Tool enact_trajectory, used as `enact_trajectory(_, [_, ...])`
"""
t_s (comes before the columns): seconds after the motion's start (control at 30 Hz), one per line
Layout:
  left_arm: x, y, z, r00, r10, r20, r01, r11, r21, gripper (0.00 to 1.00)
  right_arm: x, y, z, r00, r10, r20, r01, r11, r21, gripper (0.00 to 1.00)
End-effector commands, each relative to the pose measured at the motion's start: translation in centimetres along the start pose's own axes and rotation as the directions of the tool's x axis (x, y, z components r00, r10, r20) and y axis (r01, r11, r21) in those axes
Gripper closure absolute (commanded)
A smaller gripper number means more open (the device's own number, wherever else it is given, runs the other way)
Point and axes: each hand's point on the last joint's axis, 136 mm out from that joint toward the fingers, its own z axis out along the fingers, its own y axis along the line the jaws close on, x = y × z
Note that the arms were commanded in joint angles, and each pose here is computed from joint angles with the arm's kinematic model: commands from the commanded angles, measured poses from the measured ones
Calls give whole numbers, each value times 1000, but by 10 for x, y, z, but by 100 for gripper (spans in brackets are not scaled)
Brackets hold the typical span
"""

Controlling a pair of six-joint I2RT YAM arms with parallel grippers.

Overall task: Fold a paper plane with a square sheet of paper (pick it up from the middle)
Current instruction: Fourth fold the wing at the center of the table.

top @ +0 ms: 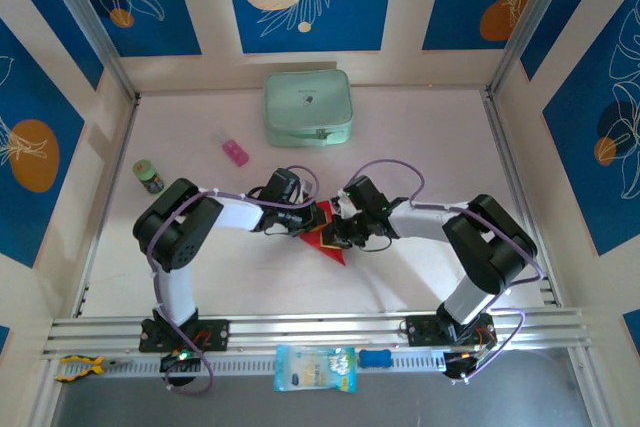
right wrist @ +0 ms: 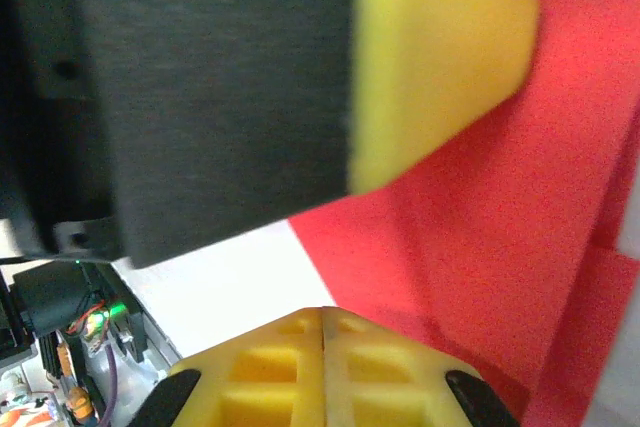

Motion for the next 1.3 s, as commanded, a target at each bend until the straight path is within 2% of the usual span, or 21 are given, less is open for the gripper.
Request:
enact_trajectory(0.0, [10,39,5,998,-54,-18,52,992,-111,93,10,-19,2,1000,22,-20,-21,999,25,94])
enact_trajectory(0.43, [11,41,4,998,-57,-20,54,992,-115,93,45,-51,-1,993,104,-48,-102,994,47,93])
enact_trajectory(1.0, [10,44,4,998,-62,-19,59,991,-118,93,89,-78,-18,994,104,-38,-97,985,144,93])
enact_trajectory(1.27, [10,43,4,998,-58,-20,55,992,-115,93,87,-80,-31,997,79,15,-80,976,202,93])
